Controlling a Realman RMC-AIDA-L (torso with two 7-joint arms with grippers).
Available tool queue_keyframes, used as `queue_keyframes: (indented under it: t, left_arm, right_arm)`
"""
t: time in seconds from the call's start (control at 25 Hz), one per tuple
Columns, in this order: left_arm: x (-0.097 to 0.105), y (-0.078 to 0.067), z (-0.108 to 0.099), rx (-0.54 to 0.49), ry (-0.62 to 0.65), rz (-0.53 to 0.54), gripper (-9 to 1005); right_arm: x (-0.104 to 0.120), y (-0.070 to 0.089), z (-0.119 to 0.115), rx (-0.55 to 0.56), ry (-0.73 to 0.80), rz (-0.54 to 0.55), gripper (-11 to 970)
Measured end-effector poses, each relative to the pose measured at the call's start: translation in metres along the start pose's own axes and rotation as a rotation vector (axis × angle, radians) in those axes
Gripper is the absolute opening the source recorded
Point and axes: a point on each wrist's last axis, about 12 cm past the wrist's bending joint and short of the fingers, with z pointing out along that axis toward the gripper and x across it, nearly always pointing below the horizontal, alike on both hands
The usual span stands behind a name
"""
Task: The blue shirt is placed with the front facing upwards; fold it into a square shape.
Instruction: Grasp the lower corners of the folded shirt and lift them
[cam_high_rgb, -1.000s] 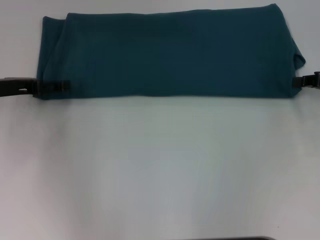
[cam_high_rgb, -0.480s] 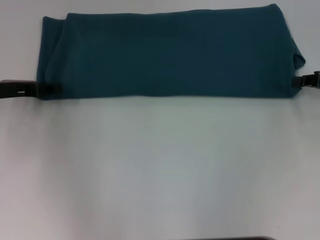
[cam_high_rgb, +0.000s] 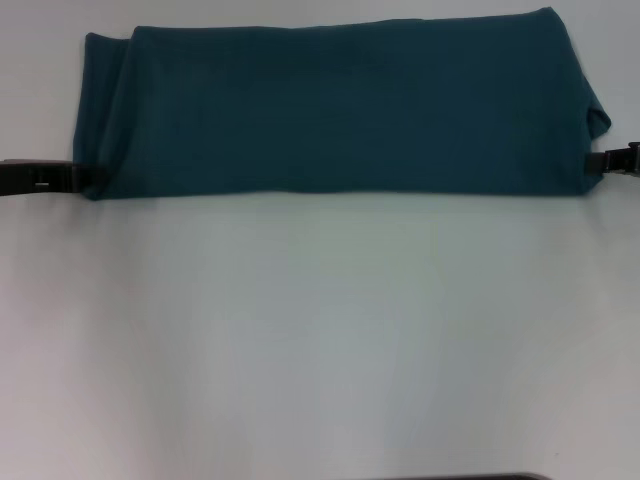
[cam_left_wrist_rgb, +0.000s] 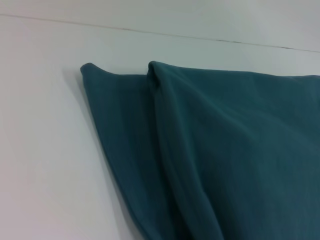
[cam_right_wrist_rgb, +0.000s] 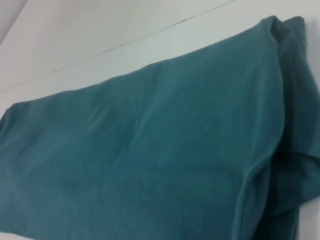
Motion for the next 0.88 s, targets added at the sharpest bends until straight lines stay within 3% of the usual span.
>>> queue_keyframes:
  t: [0.24,0.36,0.88]
  left_arm:
    - [-0.0005,0.0010,0.0002,-0.009,-0.004,0.000,69]
    - [-0.0004,0.0011,0.0002,-0.010,-0.004,0.000,-2]
    - [-0.0001,0.0035,-0.0028,-0.011,-0.001,-0.007,-1]
  right_arm:
    - [-0.0002,-0.0002,-0.0002,0.001,0.000,0.000,2]
    - [-0.0001,-0.0004,-0.0003,0.002,-0.001,0.000,2]
    - [0.0035,-0.0025,-0.0023,0.004,-0.002,0.009,2]
